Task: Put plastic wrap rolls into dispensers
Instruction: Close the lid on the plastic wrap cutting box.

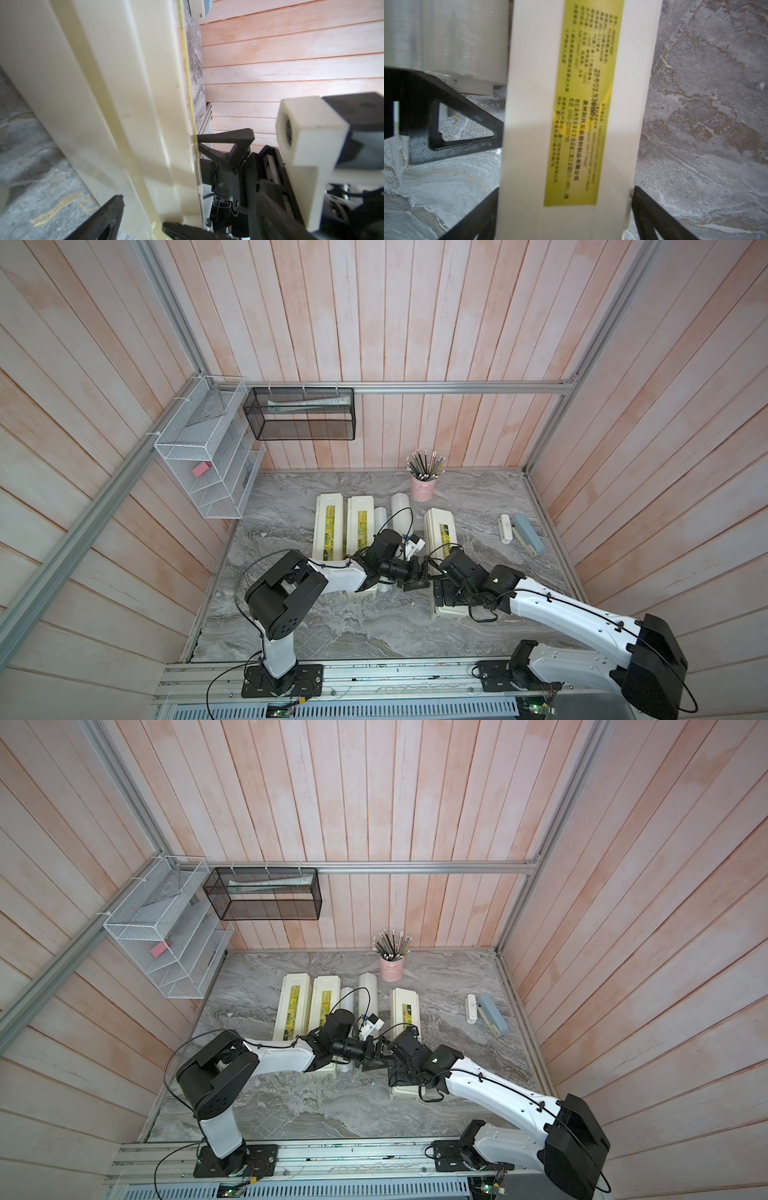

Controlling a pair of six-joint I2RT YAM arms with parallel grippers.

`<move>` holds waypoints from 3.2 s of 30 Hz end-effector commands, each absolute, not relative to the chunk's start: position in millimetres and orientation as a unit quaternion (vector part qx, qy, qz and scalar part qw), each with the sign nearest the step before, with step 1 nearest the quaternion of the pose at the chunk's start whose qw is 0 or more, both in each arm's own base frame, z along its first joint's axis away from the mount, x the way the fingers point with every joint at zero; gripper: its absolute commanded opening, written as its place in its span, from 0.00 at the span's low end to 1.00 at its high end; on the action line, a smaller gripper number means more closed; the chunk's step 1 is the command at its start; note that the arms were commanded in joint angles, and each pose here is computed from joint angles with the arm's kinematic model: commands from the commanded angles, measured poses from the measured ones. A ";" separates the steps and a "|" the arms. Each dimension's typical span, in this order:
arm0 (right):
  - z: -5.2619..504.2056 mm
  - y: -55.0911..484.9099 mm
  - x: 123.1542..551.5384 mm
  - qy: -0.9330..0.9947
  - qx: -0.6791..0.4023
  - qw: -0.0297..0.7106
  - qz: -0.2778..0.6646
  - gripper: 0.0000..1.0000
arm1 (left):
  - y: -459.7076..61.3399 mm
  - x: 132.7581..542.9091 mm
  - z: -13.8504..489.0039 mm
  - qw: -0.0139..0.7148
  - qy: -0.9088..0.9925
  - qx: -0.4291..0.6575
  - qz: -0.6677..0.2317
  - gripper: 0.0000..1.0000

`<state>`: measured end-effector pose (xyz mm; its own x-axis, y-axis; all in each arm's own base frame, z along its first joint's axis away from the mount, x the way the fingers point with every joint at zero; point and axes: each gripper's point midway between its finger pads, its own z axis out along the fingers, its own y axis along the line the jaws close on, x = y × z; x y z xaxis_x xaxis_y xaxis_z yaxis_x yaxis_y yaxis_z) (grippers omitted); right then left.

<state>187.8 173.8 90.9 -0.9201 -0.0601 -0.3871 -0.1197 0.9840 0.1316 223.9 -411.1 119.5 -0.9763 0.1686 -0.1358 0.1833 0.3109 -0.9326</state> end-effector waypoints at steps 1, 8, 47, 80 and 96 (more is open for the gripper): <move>110.2 193.4 190.6 0.970 -0.062 0.207 0.115 0.95 | -417.5 223.6 116.3 0.004 0.815 0.123 -0.567 1.00; 123.8 204.9 190.8 0.961 -0.082 0.224 0.143 0.95 | -412.7 222.6 93.0 -0.013 0.841 0.110 -0.530 1.00; 144.8 174.8 185.6 0.945 -0.009 0.274 0.180 0.98 | -386.1 208.6 21.3 -0.062 0.899 0.092 -0.423 0.70; 88.7 162.2 175.6 0.896 0.092 0.221 0.374 0.82 | -395.5 214.8 35.9 -0.054 0.882 0.115 -0.453 0.61; 63.6 160.6 173.8 0.918 0.081 0.189 0.339 0.73 | -399.7 206.8 21.3 -0.067 0.880 0.102 -0.458 0.56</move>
